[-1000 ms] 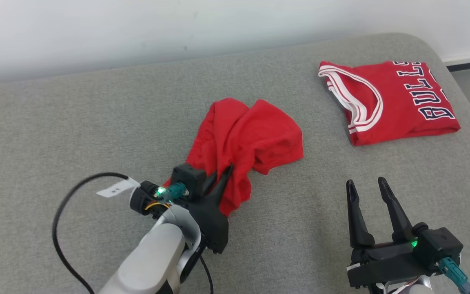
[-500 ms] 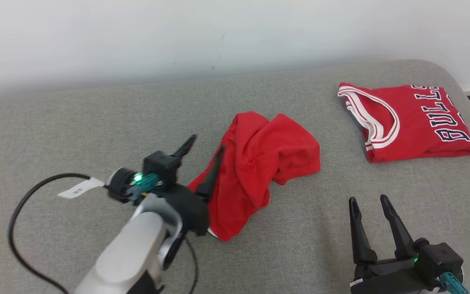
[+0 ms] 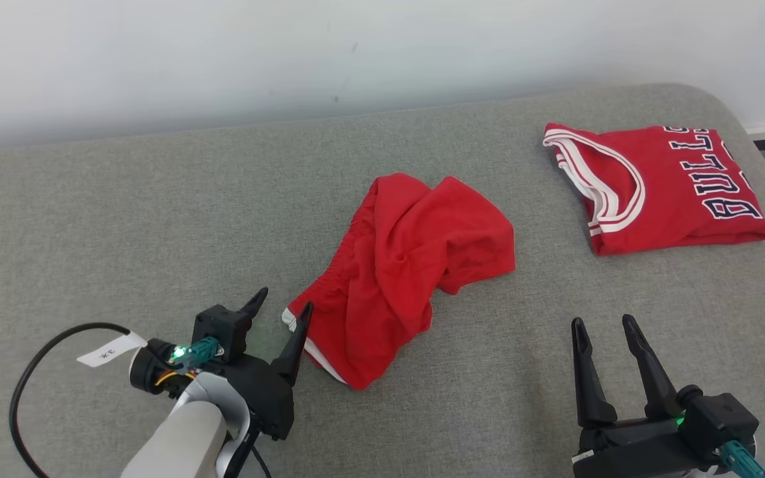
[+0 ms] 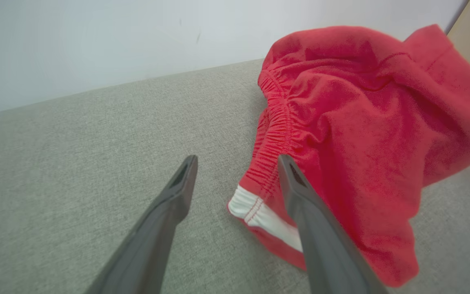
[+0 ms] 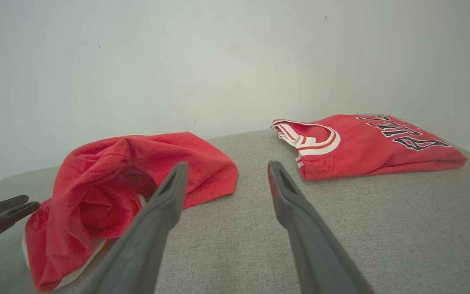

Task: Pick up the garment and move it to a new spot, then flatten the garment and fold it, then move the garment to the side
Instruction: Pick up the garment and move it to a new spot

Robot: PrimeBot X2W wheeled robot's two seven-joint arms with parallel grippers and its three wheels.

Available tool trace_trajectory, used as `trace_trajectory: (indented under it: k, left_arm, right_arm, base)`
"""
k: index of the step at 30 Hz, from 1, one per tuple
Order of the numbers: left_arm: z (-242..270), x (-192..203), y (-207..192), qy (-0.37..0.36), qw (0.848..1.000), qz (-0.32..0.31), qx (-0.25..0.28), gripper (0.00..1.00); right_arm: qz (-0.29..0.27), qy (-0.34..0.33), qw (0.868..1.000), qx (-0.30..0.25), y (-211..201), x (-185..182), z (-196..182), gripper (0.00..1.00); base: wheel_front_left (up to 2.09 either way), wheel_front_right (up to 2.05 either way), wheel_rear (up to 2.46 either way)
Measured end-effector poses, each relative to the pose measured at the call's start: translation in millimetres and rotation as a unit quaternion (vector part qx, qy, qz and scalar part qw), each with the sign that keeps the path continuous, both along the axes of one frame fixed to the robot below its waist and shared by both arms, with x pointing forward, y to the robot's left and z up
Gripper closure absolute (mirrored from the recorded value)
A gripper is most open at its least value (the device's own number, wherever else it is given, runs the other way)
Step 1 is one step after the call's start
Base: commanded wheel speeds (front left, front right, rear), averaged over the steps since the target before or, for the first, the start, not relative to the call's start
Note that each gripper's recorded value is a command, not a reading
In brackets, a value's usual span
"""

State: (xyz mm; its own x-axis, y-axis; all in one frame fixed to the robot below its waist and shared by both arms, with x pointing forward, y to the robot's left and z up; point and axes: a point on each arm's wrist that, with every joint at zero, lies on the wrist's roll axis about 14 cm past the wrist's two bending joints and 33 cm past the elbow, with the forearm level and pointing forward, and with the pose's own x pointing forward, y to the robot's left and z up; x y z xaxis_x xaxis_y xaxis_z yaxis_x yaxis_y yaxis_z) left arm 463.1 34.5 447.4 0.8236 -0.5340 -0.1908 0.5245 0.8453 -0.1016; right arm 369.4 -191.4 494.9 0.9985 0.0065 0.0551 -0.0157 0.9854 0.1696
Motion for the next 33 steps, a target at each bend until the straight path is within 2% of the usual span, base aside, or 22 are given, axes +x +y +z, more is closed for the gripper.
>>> trace_trajectory:
  k: [5, 7, 9, 15, 20, 22, 27, 29, 33]
  left_arm:
    - [-7, -1, -4, 0.008, 1.000, -0.002, 0.003, 0.00]
    - [23, 5, -7, -0.031, 0.999, 0.011, -0.030, 0.00]
    - [30, 2, -3, -0.046, 0.998, 0.018, -0.034, 0.00]
    - [66, -21, 49, -0.125, 0.987, 0.092, -0.035, 0.00]
    - [67, -38, 82, -0.134, 0.981, 0.137, -0.025, 0.00]
    - [67, -58, 116, -0.138, 0.973, 0.183, -0.015, 0.00]
    - [74, -83, 155, -0.155, 0.957, 0.247, -0.009, 0.00]
    - [79, -102, 166, -0.169, 0.949, 0.267, -0.006, 0.00]
    - [78, -112, 174, -0.168, 0.944, 0.283, -0.006, 0.00]
  right_arm:
    - [-0.006, 0.002, 1.000, 0.000, -4, -1, -1, 0.00]
    - [-0.011, -0.002, 1.000, -0.001, -7, -2, 1, 0.00]
    - [-0.010, -0.004, 1.000, 0.000, -7, -2, 2, 0.00]
    - [0.000, -0.019, 1.000, -0.002, -1, -3, 12, 0.00]
    - [0.004, -0.023, 1.000, -0.004, 2, -6, 15, 0.00]
    - [0.007, -0.036, 0.999, -0.006, 4, -8, 23, 0.00]
    - [0.010, -0.038, 0.999, -0.007, 5, -10, 24, 0.00]
    - [0.015, -0.043, 0.999, -0.008, 8, -8, 27, 0.00]
    - [0.016, -0.037, 0.999, -0.008, 8, -11, 23, 0.00]
  base:
    - [0.00, 0.00, 0.00]
    - [0.00, 0.00, 0.00]
    - [0.00, 0.00, 0.00]
    - [0.00, 0.00, 0.00]
    - [0.00, 0.00, 0.00]
    - [0.00, 0.00, 0.00]
    - [0.00, 0.00, 0.00]
    - [0.00, 0.00, 0.00]
    - [0.00, 0.00, 0.00]
